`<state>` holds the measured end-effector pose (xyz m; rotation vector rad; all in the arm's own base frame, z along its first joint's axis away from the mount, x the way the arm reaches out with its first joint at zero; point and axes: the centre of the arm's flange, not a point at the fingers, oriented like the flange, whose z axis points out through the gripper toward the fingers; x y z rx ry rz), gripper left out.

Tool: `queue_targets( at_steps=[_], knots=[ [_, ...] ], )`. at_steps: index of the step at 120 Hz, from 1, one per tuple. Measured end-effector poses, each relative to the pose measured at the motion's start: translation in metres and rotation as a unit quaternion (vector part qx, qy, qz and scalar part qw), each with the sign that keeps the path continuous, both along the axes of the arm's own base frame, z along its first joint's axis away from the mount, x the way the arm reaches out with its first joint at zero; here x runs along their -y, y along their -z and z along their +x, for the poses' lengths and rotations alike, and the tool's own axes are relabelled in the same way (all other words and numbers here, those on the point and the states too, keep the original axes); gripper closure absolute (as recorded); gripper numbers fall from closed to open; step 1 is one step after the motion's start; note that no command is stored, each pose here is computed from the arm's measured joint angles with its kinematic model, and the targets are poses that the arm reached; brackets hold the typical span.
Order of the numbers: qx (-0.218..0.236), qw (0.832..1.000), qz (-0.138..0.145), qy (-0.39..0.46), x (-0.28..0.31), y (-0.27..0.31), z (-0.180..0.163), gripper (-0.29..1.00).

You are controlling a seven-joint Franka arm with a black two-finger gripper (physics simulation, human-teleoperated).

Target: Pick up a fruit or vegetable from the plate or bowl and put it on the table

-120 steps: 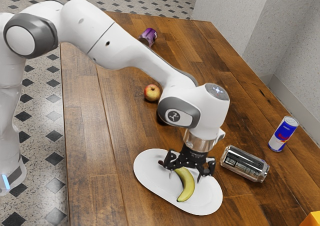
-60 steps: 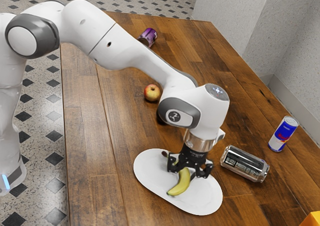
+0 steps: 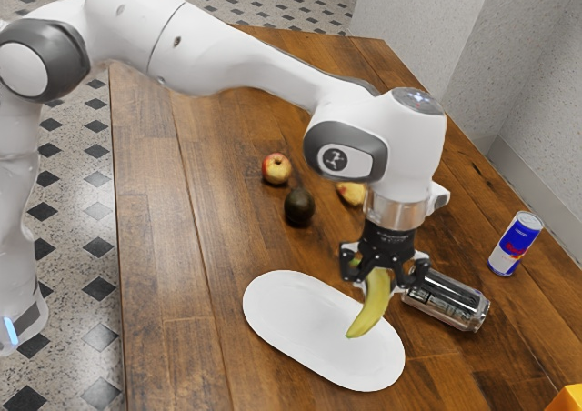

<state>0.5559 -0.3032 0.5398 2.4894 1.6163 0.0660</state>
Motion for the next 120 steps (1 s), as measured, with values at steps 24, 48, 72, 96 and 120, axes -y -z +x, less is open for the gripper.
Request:
queue_targets(
  at_steps=[24,48,72,96,120],
  knots=[
    [0.011,0.999,0.000,0.052,0.056,-0.034,0.023,0.56],
    [-0.027,0.996,0.016,0.085,0.099,0.008,0.049,0.57],
    [-0.033,0.990,0.034,0.136,0.146,0.001,0.015,0.58],
    [-0.030,0.983,0.045,0.176,0.184,-0.004,-0.018,0.57],
    [-0.027,0.979,0.047,0.196,0.201,-0.006,-0.033,0.57]
  ],
)
